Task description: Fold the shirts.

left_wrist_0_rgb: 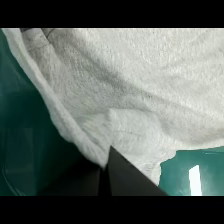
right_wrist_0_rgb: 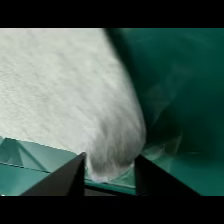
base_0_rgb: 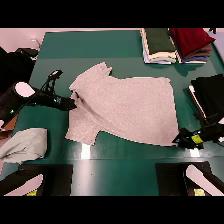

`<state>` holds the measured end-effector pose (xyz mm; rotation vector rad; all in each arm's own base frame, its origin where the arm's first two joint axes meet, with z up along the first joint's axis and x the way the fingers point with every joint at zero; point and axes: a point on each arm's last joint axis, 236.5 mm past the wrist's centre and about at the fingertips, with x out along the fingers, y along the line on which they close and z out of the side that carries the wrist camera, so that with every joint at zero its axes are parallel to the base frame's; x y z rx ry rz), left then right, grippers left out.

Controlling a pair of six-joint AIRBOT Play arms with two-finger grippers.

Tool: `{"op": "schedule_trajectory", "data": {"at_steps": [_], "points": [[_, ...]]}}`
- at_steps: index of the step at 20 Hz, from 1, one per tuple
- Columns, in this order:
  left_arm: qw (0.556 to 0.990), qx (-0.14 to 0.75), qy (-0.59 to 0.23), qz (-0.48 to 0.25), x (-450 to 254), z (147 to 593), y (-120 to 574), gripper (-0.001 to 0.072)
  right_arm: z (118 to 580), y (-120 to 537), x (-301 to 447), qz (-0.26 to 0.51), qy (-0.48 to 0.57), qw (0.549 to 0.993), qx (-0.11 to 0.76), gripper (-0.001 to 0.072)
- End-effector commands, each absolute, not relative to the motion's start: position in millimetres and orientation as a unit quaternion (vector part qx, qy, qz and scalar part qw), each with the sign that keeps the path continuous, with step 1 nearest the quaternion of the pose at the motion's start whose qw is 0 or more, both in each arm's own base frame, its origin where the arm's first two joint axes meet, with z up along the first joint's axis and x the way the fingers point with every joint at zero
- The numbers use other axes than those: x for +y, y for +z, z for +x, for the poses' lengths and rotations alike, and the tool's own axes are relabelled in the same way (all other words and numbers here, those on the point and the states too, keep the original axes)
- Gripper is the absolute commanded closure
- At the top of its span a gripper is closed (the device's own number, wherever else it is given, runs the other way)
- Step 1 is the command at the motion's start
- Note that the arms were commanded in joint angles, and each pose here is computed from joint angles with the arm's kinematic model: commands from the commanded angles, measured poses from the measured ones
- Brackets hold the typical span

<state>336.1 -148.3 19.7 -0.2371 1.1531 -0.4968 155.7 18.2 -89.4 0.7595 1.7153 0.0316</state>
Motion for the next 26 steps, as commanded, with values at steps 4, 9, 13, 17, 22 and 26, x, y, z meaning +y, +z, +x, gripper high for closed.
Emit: {"op": "schedule_trajectory", "data": {"at_steps": [4,9,13,17,22,26], "points": [[0.841,0.474,-0.242,-0.096,-147,344,76,0.0685,221,-46,53,0.223,0.101,0.695,0.677,0.0698],[0.938,0.226,-0.26,-0.043,-139,334,297,0.0684,305,171,53,0.108,0.141,0.89,0.419,0.0698],[0.969,0.026,-0.245,-0.019,-120,270,466,0.0685,287,375,32,0.043,0.098,0.981,0.161,0.0698],[0.97,-0.099,-0.22,-0.004,-101,210,557,0.0686,235,471,11,-0.003,0.023,0.998,0.051,0.0698],[0.976,-0.102,-0.194,-0.005,-88,208,565,0.0686,222,486,-11,-0.017,-0.038,0.997,0.064,0.0699],[0.974,0.076,-0.212,0.003,-105,273,479,0.0684,275,431,-1,0.029,0.05,0.982,0.181,0.07]]}}
